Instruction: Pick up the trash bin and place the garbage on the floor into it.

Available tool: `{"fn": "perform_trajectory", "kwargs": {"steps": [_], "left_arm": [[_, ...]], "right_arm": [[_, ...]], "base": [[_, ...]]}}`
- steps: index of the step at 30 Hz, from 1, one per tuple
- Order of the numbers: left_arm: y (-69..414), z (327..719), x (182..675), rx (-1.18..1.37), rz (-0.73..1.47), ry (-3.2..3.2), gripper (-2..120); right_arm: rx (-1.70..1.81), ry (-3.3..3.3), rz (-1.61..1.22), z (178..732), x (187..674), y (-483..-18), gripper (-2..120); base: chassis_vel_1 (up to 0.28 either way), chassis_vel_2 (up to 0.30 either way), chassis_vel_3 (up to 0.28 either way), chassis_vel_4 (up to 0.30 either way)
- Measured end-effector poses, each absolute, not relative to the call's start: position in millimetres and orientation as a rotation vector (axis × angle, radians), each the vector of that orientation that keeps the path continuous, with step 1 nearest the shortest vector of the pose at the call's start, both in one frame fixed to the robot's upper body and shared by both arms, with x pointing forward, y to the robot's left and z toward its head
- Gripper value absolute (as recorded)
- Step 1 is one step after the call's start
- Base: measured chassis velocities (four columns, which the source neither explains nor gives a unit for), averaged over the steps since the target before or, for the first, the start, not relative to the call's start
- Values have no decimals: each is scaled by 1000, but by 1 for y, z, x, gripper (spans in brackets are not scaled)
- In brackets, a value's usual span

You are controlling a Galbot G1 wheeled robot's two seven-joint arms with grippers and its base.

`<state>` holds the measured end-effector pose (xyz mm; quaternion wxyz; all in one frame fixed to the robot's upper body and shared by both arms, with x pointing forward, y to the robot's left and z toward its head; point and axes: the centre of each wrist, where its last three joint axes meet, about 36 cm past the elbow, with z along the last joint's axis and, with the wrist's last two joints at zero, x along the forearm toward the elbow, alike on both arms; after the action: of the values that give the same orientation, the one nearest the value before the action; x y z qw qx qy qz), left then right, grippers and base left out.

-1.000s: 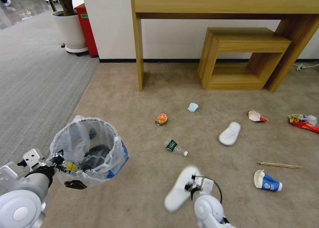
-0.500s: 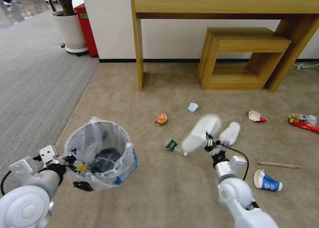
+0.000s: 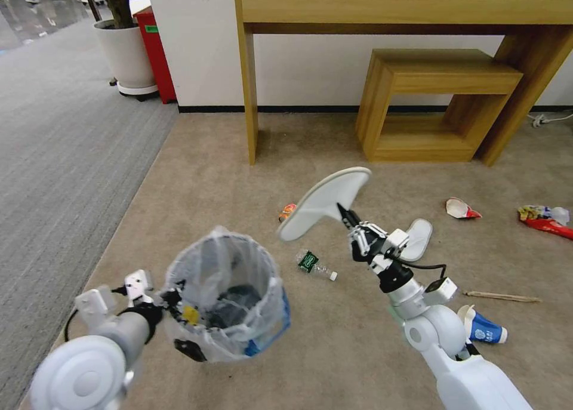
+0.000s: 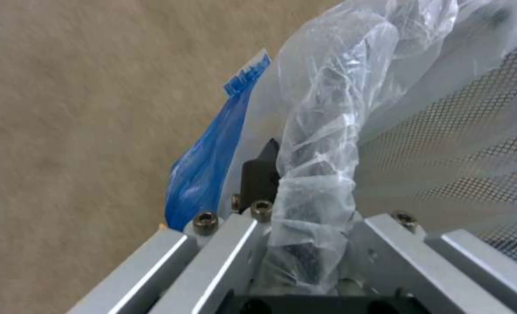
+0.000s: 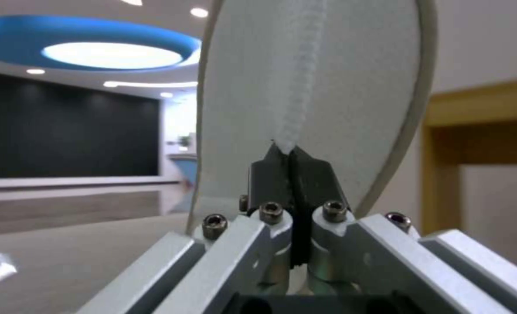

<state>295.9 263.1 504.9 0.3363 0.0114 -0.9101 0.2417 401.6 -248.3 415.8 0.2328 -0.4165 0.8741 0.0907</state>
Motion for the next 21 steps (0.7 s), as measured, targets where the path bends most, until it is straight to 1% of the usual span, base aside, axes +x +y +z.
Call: {"fn": "perform_trajectory", "kwargs": {"steps": [6, 15, 21], "left_arm": [[248, 496, 296, -45, 658, -2334, 1], [238, 479, 302, -64, 641, -2300, 1], [238, 475, 306, -64, 637, -2295, 1]], "right_arm": [[-1319, 2279, 180, 427, 416, -241, 0], [-1496, 2146, 92, 433, 438, -236, 0], [-1591, 2092, 17, 434, 442, -240, 0]], "base": [[0, 0, 0, 0], [0, 0, 0, 0], [0, 0, 0, 0]]}}
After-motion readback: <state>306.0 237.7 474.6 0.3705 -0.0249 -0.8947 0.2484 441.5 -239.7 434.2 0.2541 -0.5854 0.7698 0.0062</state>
